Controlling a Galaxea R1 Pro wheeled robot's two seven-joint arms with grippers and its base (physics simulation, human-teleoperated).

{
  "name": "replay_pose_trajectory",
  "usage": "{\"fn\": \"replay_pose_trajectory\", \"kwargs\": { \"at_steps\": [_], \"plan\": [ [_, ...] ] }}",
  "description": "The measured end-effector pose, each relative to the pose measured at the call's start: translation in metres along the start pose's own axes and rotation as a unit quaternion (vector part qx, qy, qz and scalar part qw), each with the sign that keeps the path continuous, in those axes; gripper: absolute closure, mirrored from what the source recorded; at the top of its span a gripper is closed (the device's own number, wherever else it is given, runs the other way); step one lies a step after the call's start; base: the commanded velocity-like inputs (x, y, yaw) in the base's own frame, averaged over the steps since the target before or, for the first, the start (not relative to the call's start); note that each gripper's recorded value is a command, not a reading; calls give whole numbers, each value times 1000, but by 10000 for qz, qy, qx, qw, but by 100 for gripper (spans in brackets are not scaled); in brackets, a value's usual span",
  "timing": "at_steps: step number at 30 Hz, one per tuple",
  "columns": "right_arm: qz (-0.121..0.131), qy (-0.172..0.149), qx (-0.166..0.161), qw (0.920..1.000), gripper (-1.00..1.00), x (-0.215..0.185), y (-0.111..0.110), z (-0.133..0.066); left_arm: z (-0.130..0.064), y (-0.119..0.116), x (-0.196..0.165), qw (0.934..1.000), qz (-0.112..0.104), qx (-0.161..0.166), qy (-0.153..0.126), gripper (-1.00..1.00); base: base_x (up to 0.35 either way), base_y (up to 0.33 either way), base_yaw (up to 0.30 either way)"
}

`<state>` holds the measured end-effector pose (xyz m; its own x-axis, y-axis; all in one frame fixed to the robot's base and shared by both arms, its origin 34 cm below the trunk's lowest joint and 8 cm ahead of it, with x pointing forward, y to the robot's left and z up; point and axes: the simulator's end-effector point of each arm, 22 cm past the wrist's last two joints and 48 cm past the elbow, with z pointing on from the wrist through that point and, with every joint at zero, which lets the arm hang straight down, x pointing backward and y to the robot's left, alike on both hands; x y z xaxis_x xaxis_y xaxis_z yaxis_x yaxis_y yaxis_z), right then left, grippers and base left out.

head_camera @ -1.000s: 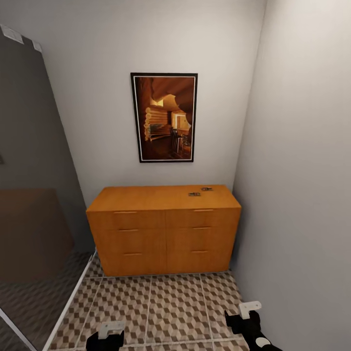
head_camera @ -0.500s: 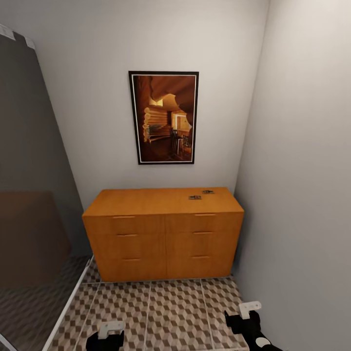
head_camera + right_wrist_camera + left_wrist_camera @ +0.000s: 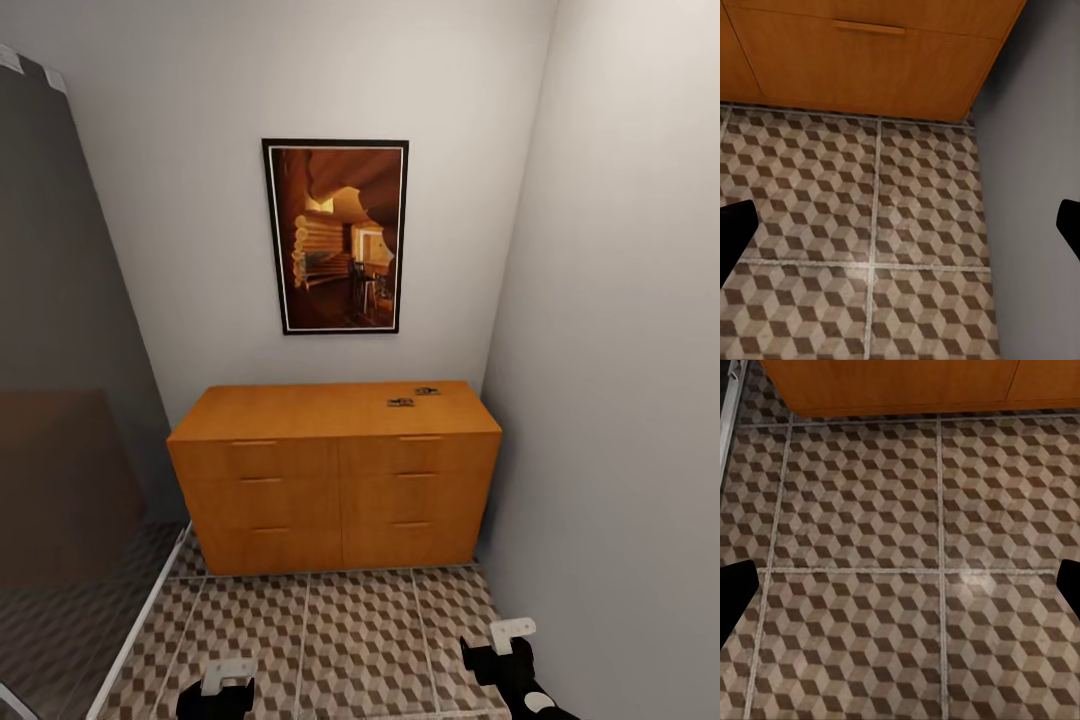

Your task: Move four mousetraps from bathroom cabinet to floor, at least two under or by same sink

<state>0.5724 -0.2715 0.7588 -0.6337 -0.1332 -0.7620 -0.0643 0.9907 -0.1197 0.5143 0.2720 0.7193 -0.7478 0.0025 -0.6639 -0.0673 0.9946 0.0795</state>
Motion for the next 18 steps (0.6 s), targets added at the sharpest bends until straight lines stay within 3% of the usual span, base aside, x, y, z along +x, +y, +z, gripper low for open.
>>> {"fn": "replay_pose_trajectory", "kwargs": {
  "at_steps": [18],
  "plan": [
    [-37, 114, 45, 9999, -100, 15, -9, -2, 1, 0, 5, 10000, 6, 0, 52, -100, 0, 0, 0]
  ]
}}
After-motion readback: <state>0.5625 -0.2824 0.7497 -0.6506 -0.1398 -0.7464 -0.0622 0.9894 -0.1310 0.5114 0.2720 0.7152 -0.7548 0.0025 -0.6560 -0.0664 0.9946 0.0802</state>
